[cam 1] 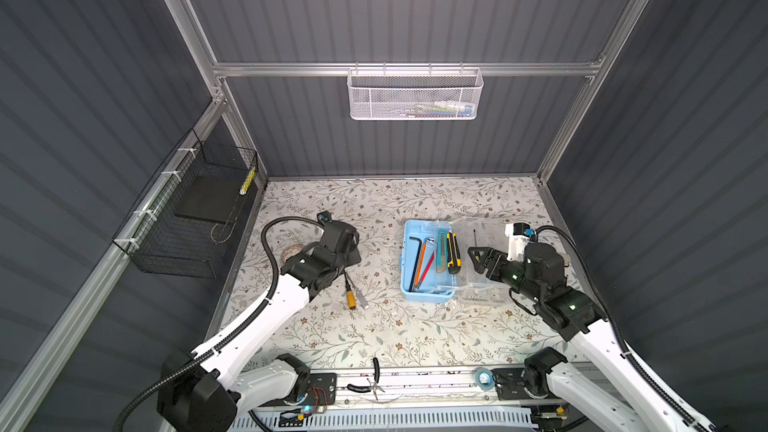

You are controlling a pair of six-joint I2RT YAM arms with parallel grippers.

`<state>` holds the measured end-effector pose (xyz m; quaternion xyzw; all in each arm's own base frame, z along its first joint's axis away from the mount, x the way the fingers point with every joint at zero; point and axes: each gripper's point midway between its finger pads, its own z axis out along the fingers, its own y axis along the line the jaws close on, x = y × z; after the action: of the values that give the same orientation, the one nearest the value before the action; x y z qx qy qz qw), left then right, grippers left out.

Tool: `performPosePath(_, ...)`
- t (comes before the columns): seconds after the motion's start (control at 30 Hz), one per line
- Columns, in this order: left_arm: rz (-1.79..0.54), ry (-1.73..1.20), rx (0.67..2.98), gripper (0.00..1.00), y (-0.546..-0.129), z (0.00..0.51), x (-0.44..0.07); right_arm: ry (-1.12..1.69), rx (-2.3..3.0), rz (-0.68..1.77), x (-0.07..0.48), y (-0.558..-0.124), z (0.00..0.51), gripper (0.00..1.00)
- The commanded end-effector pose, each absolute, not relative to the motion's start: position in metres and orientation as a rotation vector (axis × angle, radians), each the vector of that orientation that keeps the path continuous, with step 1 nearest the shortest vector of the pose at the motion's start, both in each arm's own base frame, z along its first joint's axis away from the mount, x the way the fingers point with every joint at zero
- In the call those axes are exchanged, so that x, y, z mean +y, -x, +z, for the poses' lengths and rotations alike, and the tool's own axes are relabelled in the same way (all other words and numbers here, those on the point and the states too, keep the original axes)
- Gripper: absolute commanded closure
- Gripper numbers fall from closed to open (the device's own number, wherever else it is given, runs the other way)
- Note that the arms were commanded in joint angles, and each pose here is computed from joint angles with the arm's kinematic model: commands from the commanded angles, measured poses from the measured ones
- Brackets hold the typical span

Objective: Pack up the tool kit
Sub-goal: 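Lift the clear-handled screwdriver and carry it over the blue box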

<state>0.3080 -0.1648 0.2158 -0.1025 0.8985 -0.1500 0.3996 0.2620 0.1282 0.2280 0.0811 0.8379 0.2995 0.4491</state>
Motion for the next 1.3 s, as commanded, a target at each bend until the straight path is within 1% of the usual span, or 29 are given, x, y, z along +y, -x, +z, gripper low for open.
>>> performPosePath(0.0, -0.589, 0.157, 2.199, 1.0, -0.314, 0.245, -0.242, -0.276, 2.034, 0.678, 0.111, -0.261, 0.231, 0.21)
performPosePath(0.13, -0.793, -0.019, 2.186, 1.0, -0.314, 0.253, -0.34, -0.341, 1.986, 0.65, 0.094, -0.257, 0.238, 0.21)
performPosePath(0.2, -0.864, -0.083, 2.193, 1.0, -0.313, 0.252, -0.378, -0.372, 1.968, 0.629, 0.085, -0.253, 0.241, 0.21)
performPosePath(0.27, -0.927, -0.099, 2.202, 1.0, -0.313, 0.25, -0.404, -0.388, 1.954, 0.61, 0.078, -0.249, 0.244, 0.21)
performPosePath(0.33, -1.038, -0.095, 2.186, 1.0, -0.311, 0.252, -0.426, -0.391, 1.978, 0.592, 0.073, -0.243, 0.241, 0.21)
performPosePath(0.4, -1.075, -0.096, 2.194, 1.0, -0.309, 0.248, -0.438, -0.396, 1.984, 0.579, 0.07, -0.24, 0.241, 0.21)
performPosePath(0.43, -1.102, -0.103, 2.172, 1.0, -0.31, 0.259, -0.445, -0.396, 1.988, 0.577, 0.069, -0.239, 0.241, 0.21)
performPosePath(0.6, -1.184, -0.155, 2.212, 1.0, -0.305, 0.248, -0.473, -0.404, 1.989, 0.575, 0.067, -0.236, 0.239, 0.21)
performPosePath(0.83, -1.198, -0.228, 2.255, 1.0, -0.291, 0.231, -0.499, -0.395, 2.004, 0.58, 0.069, -0.238, 0.236, 0.21)
performPosePath(1.03, -1.174, -0.267, 2.313, 1.0, -0.284, 0.209, -0.511, -0.392, 2.012, 0.592, 0.07, -0.237, 0.234, 0.2)
performPosePath(1.27, -1.122, -0.251, 2.369, 1.0, -0.279, 0.187, -0.505, -0.394, 2.011, 0.591, 0.069, -0.235, 0.232, 0.2)
